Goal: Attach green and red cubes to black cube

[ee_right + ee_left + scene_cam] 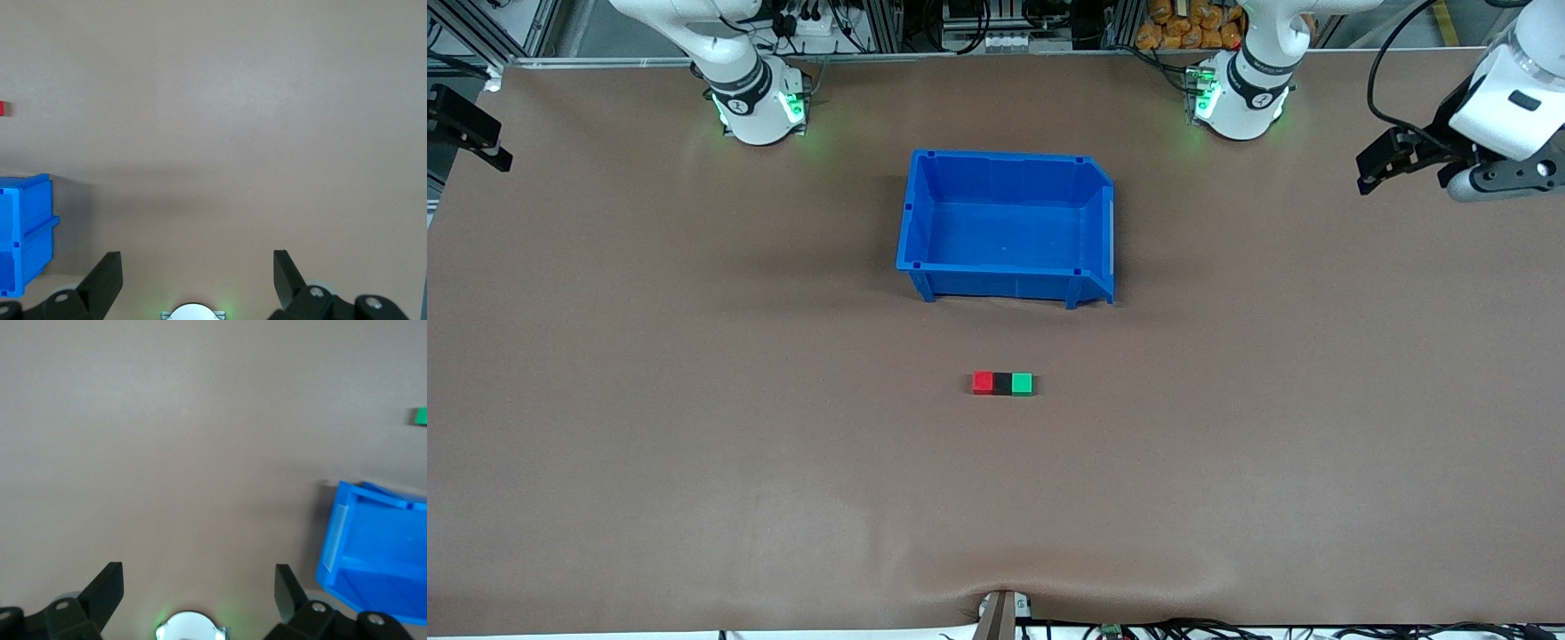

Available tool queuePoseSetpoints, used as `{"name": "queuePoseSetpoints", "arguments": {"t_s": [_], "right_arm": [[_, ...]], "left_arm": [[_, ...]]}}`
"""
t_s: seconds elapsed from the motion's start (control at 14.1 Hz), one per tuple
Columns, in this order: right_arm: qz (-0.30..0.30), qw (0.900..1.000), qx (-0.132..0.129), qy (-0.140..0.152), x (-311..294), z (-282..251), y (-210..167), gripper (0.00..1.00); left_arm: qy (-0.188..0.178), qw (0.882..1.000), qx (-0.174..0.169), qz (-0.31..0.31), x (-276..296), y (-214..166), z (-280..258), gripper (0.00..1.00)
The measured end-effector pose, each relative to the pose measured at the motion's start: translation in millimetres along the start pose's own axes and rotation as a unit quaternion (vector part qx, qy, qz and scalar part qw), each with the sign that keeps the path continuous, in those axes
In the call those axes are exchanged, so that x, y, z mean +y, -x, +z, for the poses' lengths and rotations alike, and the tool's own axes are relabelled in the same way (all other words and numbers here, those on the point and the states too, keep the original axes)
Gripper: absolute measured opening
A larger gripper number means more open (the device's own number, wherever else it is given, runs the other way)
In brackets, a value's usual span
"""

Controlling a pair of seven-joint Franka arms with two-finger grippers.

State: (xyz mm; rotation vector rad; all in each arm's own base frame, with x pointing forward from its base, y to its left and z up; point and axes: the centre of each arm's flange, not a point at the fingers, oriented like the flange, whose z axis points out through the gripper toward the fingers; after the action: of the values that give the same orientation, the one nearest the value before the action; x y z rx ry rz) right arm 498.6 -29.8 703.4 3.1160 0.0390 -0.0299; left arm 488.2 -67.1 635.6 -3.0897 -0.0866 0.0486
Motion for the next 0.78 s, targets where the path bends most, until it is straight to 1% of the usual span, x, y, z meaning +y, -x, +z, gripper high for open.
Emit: {"name": "queuePoseSetpoints", "arguments": {"t_s": [0.21,0.78], "right_arm": [[0.000,1.000,0.000,0.000,0.0,0.0,0.0,1.00],[-0.001,1.000,0.000,0.000,-0.6,0.0,-0.1,1.00]], "left_arm": [[0.008,1.000,0.001,-0.001,-1.5,5.3,-9.9,1.00],[0.012,1.000,0.016,-0.007,-8.0,6.6,-28.9,1.00]]}}
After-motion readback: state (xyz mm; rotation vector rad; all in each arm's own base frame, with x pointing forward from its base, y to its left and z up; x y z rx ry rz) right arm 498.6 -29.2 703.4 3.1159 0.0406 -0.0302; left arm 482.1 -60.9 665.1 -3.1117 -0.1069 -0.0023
